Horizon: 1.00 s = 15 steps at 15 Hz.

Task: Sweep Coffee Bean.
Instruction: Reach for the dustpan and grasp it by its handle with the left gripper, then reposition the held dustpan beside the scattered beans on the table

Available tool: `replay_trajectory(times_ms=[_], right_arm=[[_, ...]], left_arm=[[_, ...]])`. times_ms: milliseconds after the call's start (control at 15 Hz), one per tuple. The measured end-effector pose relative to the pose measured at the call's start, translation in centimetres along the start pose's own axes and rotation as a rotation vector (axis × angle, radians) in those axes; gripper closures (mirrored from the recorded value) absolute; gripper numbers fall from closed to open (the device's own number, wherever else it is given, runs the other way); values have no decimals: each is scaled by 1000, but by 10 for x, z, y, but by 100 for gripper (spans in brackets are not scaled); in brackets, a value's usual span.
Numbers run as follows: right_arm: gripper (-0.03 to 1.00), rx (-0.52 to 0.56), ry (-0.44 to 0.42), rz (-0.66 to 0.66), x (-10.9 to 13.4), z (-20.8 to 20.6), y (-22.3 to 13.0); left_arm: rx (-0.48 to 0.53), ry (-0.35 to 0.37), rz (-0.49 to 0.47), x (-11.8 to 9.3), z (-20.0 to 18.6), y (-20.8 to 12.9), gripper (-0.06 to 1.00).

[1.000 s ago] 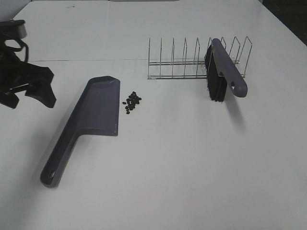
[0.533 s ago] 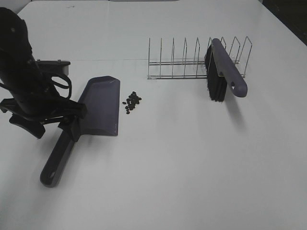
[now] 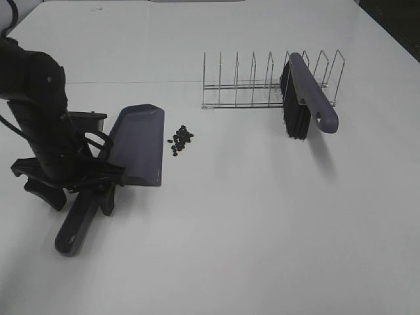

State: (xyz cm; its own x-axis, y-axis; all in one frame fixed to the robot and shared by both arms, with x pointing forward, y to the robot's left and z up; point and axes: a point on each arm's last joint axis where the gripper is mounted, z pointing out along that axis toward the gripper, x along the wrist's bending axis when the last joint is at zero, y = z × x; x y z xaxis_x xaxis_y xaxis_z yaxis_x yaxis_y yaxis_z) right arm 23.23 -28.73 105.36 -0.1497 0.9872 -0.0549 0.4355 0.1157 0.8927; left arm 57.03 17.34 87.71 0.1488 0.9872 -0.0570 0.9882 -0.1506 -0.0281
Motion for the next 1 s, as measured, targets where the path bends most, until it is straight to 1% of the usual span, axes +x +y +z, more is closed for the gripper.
replay_trajectory(times_ms=[133, 267, 333, 400, 467, 533, 867, 1000], right_arm=[[23, 0, 0, 0, 0, 0, 0], [23, 0, 0, 0, 0, 0, 0], [23, 0, 0, 0, 0, 0, 0], [23, 0, 0, 0, 0, 0, 0], [23, 0, 0, 0, 0, 0, 0], [23, 0, 0, 0, 0, 0, 0], [23, 0, 0, 0, 0, 0, 0], [23, 0, 0, 0, 0, 0, 0]], left_arm=[[1, 1, -3, 0, 5, 2, 20], [-9, -1, -3, 0, 5, 3, 29], [-14, -1, -3, 0, 5, 3, 35], [-17, -2, -3, 0, 5, 4, 45], [-19, -2, -3, 0, 5, 4, 57], [-19, -5, -6, -1, 5, 4, 60], [-23, 4, -70, 0, 5, 4, 60], [-37, 22, -63, 2, 0, 4, 60]])
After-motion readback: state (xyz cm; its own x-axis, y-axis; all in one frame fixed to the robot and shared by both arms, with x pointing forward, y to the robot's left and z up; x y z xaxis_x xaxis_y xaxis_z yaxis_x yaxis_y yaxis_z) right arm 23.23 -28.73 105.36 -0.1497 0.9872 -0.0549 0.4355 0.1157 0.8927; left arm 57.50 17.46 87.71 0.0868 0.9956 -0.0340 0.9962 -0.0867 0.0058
